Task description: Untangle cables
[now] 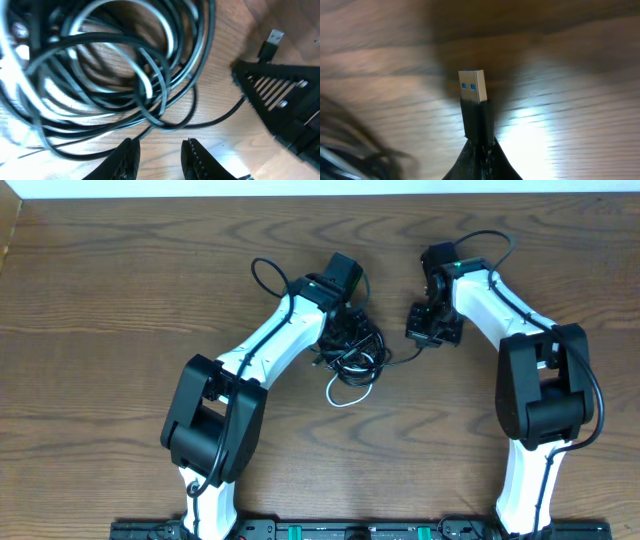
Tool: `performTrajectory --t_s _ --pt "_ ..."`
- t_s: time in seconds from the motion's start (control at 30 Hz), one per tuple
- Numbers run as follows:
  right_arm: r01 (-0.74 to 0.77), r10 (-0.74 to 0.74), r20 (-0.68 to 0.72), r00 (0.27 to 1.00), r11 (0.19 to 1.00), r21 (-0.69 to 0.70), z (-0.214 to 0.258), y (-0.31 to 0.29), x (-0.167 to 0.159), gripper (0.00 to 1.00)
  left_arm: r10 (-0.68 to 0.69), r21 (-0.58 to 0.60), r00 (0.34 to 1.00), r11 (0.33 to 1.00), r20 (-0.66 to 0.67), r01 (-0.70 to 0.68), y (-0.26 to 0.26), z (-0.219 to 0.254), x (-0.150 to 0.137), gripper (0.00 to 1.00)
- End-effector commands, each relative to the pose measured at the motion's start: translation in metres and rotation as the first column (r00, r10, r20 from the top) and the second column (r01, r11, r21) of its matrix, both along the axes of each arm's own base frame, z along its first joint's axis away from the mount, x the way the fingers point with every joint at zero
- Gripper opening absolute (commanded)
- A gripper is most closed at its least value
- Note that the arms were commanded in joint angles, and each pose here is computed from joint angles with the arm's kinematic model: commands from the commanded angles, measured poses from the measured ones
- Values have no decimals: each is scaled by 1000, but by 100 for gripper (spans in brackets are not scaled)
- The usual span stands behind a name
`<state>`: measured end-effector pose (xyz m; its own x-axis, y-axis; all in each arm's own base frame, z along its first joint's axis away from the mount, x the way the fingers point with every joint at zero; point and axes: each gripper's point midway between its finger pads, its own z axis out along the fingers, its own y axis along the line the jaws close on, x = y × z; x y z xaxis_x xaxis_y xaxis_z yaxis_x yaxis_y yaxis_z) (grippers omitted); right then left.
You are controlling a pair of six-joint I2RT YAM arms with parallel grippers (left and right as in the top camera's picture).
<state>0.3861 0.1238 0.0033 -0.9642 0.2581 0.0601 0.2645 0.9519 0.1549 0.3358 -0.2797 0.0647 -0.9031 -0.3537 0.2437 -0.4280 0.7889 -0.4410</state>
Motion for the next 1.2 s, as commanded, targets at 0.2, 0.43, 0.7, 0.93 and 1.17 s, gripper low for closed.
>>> performTrajectory --t_s 0.2,0.43,0.7,0.93,1.17 --pt "-32 34 -22 999 997 75 0 44 -13 1 30 37 999 999 -26 -29 6 -13 0 33" --pt "-38 39 -18 999 997 74 0 46 -13 2 2 70 999 998 -48 1 13 -21 -6 31" --pt "-39 40 -14 999 997 73 0 47 -12 1 45 211 997 977 -65 -30 47 -31 -8 30" --pt "-40 41 -11 999 996 74 0 47 -12 1 73 215 994 975 -84 -53 45 -39 -8 30" --pt "-40 40 -11 999 996 74 0 47 -11 1 64 150 984 988 -168 -39 32 -49 -17 29"
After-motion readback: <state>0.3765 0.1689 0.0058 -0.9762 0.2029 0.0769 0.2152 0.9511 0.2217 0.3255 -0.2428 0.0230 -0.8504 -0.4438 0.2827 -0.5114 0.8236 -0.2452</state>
